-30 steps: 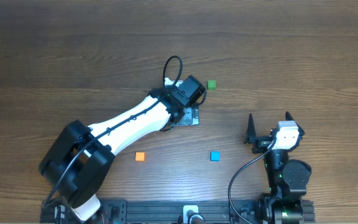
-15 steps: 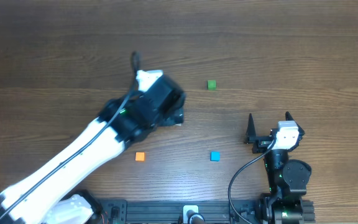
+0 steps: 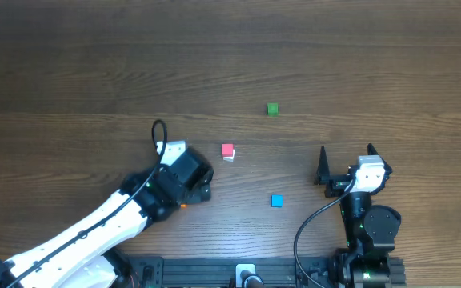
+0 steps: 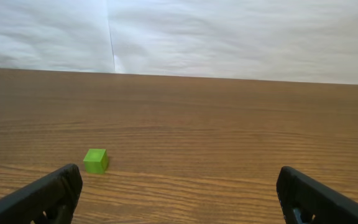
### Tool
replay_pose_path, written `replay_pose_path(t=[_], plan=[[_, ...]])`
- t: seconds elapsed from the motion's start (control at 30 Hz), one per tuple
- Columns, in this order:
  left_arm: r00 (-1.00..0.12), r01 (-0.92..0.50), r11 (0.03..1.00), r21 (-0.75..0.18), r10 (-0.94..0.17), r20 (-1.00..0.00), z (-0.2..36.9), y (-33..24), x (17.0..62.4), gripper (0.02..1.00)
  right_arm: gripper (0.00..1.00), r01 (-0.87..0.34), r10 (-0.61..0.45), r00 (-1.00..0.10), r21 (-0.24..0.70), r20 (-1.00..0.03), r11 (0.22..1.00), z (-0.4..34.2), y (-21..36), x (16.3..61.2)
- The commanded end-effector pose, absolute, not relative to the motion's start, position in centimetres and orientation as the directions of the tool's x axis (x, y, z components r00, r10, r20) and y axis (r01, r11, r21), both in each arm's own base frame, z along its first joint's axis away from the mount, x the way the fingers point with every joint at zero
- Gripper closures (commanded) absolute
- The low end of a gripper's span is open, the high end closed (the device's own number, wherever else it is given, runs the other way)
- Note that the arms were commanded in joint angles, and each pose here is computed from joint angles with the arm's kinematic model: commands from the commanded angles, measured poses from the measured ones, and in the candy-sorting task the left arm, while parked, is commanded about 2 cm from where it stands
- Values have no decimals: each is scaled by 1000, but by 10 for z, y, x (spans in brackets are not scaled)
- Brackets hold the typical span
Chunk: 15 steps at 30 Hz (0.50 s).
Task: Stack Cubes
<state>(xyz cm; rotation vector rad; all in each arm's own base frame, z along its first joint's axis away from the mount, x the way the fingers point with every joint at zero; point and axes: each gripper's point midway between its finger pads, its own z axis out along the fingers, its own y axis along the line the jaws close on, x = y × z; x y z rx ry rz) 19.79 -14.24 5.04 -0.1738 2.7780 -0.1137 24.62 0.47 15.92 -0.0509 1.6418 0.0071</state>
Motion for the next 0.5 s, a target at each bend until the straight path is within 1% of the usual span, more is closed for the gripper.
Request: replay_pose_path(t=[0.03, 0.3, 0.5], plan=[[-931, -111, 987, -118, -144, -334, 45, -142, 192, 97, 7, -46, -33, -68, -30, -997, 999, 158, 6, 246], [-948, -67, 997, -49, -78, -308, 22, -146, 185, 106, 9, -46, -33, -68, -30, -997, 999, 158, 6, 246], [-960, -38, 999, -18, -41, -276, 14, -144, 181, 121, 7, -46, -33, -68, -30, -997, 999, 158, 6, 246]])
